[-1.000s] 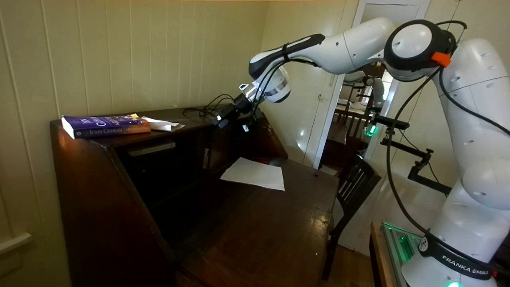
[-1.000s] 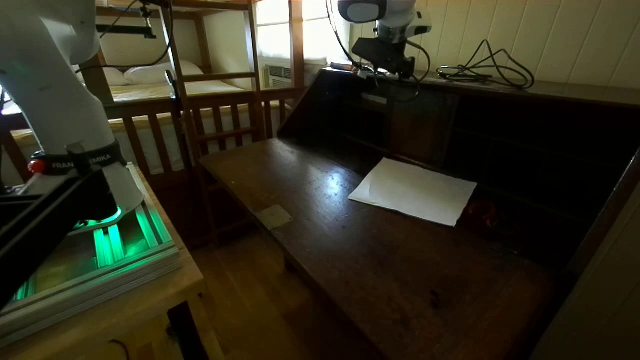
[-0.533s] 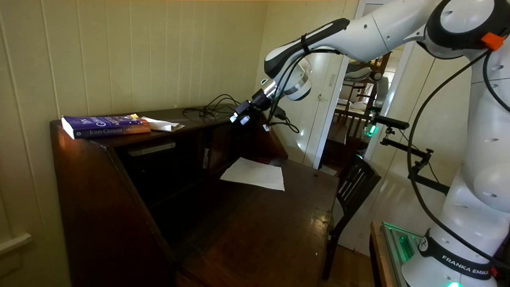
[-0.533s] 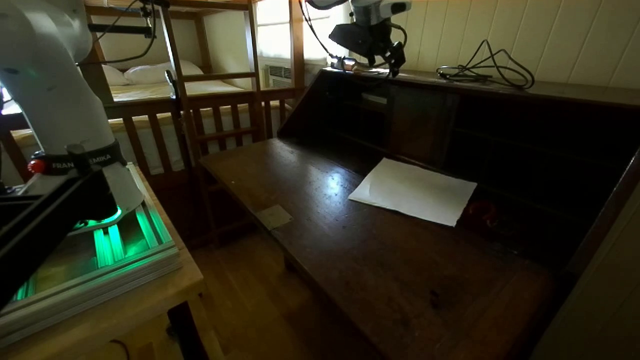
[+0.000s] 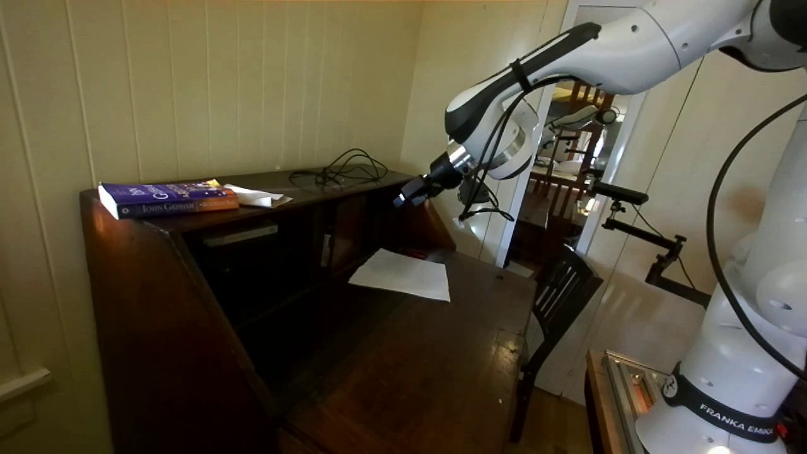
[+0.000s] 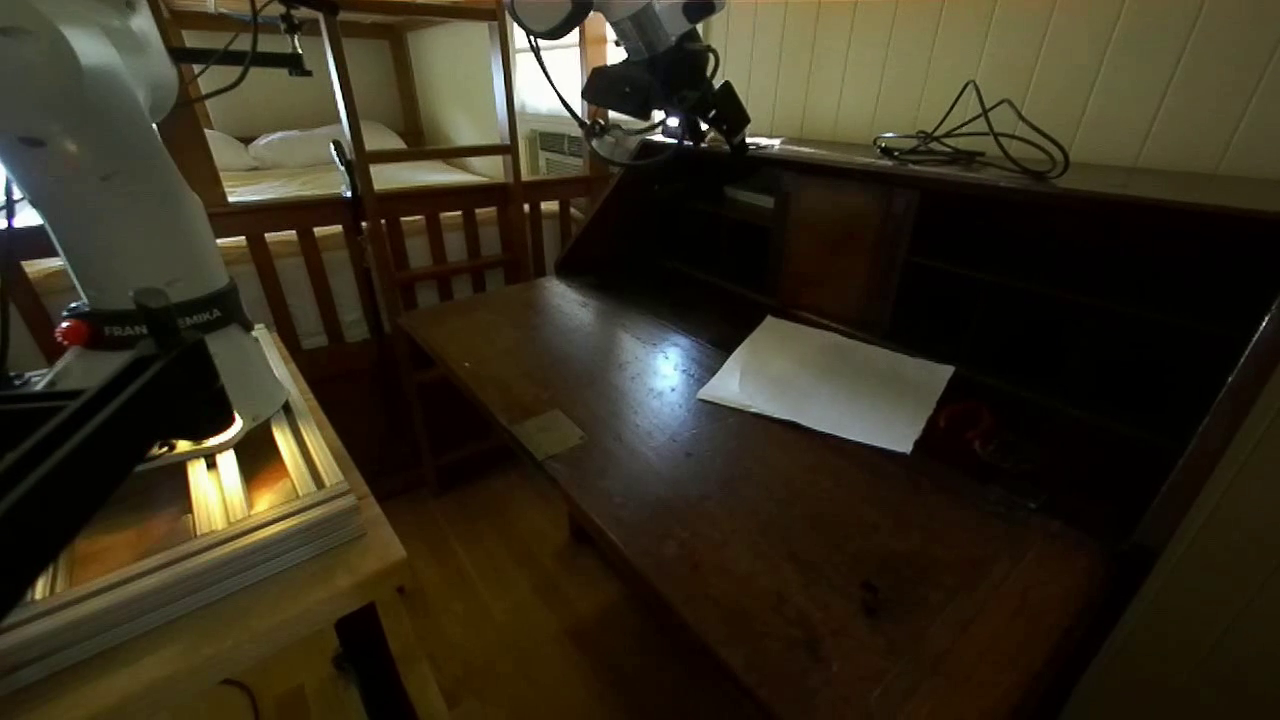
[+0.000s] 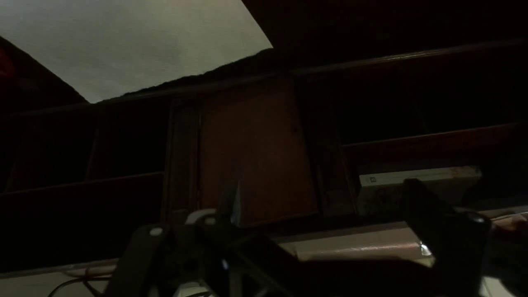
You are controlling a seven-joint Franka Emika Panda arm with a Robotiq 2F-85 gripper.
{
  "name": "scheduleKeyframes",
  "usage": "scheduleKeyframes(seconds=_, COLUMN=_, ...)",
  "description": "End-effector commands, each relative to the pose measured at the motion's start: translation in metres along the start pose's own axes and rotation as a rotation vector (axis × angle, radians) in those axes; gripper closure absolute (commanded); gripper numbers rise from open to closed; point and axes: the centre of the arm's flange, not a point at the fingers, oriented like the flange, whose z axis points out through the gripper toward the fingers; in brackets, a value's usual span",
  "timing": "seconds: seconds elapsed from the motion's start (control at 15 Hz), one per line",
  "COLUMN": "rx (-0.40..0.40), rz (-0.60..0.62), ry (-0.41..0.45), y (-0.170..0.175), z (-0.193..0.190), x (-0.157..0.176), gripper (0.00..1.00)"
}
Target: Put the cup in the open cabinet, then close the cabinet door
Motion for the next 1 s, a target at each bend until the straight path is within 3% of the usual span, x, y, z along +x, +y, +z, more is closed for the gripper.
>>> scheduleKeyframes(seconds=0.0, rx=0.0, rz=0.001, ry=0.001, y=0.001, z=0.001, x=0.001, gripper=0.0)
scheduleKeyframes(seconds=0.2, rx=-0.016, rz=-0.164, ry=0.118, y=-0.001, z=0.013, x=0.008, gripper=0.0)
scheduleKeyframes(seconds=0.4, rx=0.031, rz=-0.202, ry=0.205, y=-0.003, z=0.03, x=0.018, gripper=0.0)
scheduleKeyframes(seconds=0.67, rx=0.008, rz=-0.174, ry=0.201, y=0.008, z=0.06, x=0.028, gripper=0.0)
scheduleKeyframes(seconds=0.93, rx=-0.037, rz=-0.19, ry=0.105, y=0.027, z=0.104, x=-0.005, gripper=0.0)
